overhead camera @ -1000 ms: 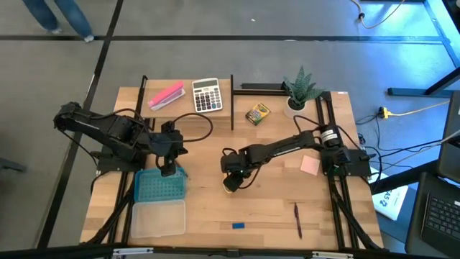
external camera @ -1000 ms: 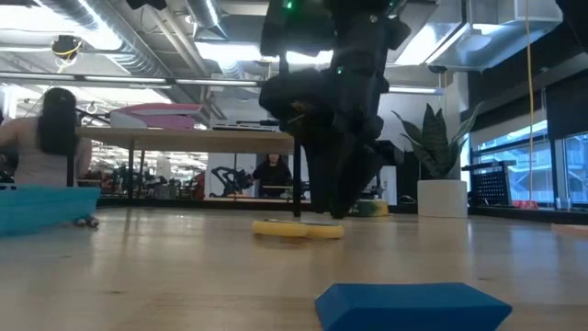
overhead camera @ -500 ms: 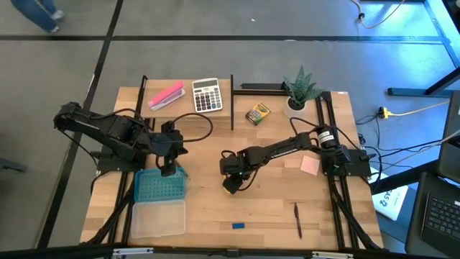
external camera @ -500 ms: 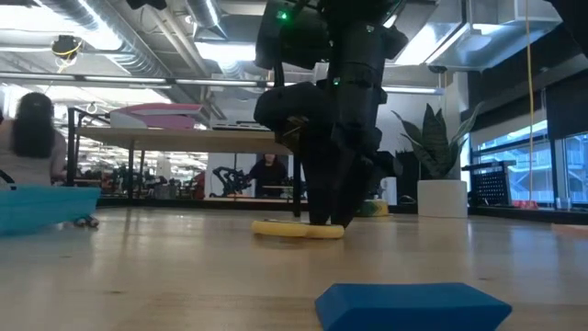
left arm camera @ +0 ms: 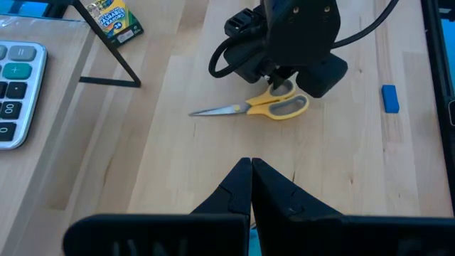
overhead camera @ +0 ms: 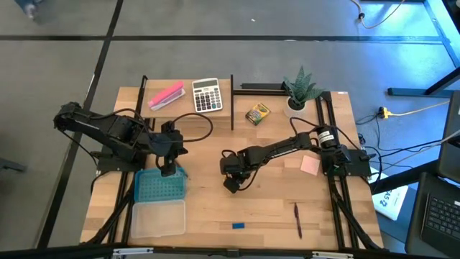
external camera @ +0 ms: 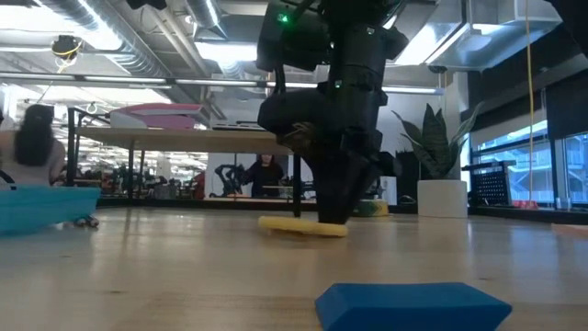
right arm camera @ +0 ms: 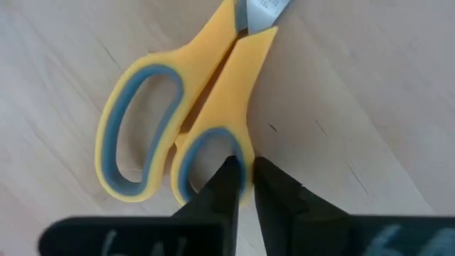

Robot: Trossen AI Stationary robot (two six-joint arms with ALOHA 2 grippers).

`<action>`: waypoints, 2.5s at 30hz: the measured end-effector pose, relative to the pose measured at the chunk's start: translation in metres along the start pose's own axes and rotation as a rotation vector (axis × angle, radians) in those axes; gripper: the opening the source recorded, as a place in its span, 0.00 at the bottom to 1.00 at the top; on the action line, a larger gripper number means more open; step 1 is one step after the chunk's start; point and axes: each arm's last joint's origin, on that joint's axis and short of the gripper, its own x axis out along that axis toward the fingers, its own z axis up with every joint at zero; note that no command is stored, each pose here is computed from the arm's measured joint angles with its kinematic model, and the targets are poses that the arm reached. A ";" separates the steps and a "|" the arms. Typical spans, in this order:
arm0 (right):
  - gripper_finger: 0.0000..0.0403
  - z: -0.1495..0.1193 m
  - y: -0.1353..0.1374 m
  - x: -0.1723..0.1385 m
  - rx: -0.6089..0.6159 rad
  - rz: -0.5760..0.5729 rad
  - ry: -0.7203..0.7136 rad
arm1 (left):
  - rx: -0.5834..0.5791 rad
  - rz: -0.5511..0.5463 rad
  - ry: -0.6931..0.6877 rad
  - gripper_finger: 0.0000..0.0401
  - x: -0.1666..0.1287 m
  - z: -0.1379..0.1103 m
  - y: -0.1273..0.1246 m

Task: Pack school essentials
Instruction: Put the yellow scissors into the blue supply box

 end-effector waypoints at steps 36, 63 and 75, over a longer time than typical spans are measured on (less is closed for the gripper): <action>0.07 -0.001 -0.007 -0.020 -0.068 -0.099 -0.060 | -0.365 -0.075 0.285 0.00 -0.012 -0.032 -0.021; 0.07 -0.001 -0.006 -0.022 -0.121 -0.089 -0.049 | -0.327 -0.483 0.470 0.00 0.051 -0.152 -0.095; 0.07 -0.001 -0.006 -0.022 -0.122 -0.081 -0.044 | -0.368 -0.239 0.551 0.00 0.065 -0.178 -0.073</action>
